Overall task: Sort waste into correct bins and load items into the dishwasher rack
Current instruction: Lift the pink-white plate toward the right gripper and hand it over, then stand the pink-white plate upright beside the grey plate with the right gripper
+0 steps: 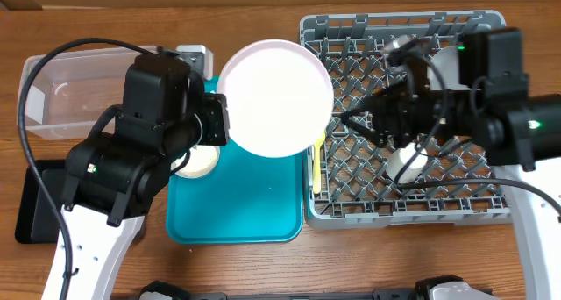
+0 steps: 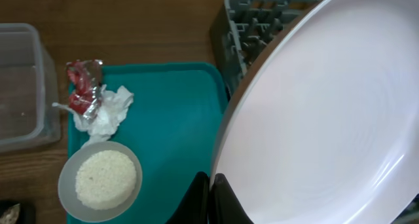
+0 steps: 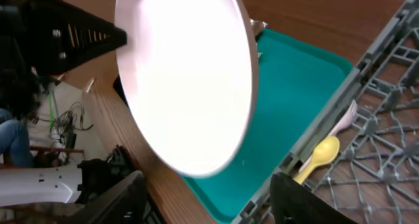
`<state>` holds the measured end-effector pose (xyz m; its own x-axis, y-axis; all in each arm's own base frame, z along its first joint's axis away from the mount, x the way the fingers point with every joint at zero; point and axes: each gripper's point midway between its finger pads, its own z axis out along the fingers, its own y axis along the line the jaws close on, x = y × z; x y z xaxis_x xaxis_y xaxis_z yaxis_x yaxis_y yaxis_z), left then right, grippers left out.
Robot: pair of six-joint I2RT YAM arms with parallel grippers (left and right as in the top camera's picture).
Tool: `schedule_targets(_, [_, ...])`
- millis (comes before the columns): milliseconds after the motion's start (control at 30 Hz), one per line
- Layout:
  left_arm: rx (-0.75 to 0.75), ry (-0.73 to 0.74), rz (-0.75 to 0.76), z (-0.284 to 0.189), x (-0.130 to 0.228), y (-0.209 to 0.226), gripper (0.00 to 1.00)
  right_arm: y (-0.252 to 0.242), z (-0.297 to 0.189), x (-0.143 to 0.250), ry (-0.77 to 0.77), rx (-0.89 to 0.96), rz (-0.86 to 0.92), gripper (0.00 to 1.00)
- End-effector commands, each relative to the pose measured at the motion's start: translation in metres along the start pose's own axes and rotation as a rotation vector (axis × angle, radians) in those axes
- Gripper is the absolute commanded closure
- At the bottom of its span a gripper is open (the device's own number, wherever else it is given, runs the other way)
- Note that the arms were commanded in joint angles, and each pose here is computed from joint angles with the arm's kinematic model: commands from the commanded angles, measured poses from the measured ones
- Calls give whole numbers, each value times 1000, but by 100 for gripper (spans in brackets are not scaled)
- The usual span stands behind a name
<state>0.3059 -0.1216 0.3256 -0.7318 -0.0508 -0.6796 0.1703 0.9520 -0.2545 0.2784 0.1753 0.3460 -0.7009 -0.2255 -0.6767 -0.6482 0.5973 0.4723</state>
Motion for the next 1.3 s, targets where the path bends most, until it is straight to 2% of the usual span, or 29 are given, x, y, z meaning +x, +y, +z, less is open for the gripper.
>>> schedule_targets(0, [81,22,91,-3,6,-15,96,-19,6,-8,-4,85,41,37])
schedule_targets(100, [130,28,111,-6,8,-23,96,-23,12,-10,0,75,46,36])
schedule_targets(167, [182,20,127,-8,6,-32,96,-16,22,-11,13,4,27,36])
schedule_targets(200, [213,11,134,-9,4,-38,96,-8,30,-9,32,-49,-3,39])
schedule_targets(267, [214,5,135,-10,3,-38,96,-2,39,-6,55,-82,-28,53])
schedule_targets(300, [213,4,135,-9,3,-38,96,-1,43,-5,66,-84,-33,65])
schedule_targets(333, [213,5,135,-10,3,-38,96,-1,45,-4,71,-84,-35,72])
schedule_targets(467, [178,2,132,-8,2,-32,96,-14,44,-4,74,-2,-38,90])
schedule_targets(500, [156,-2,125,-8,1,-28,88,-18,42,-5,71,26,-31,94])
schedule_targets(533, [131,-7,112,-7,0,-24,71,-25,39,-5,68,68,-4,96])
schedule_targets(567, [102,-17,100,-7,-2,-19,56,-32,35,-5,62,105,22,96])
schedule_targets(633, [68,-35,82,-10,-6,-14,40,-46,26,-6,46,180,66,96])
schedule_targets(667, [58,-47,81,-13,-8,-12,28,-55,20,-6,38,220,90,96])
schedule_targets(700, [48,-57,79,-15,-10,-11,23,-63,15,-6,31,257,107,96])
schedule_targets(800, [11,-92,78,-27,-16,-6,18,-107,-10,-3,-3,462,236,96])
schedule_targets(867, [2,-109,78,-35,-19,-5,15,-144,-36,3,-30,662,320,96])
schedule_targets(1000, [2,-119,79,-44,-18,-4,10,-192,-88,9,-83,966,385,96])
schedule_targets(1100, [-1,-105,78,-43,-15,-3,10,-208,-107,7,-101,1076,374,96])
schedule_targets(1267, [-2,-101,78,-42,-14,-3,10,-228,-110,9,-6,1160,268,96])
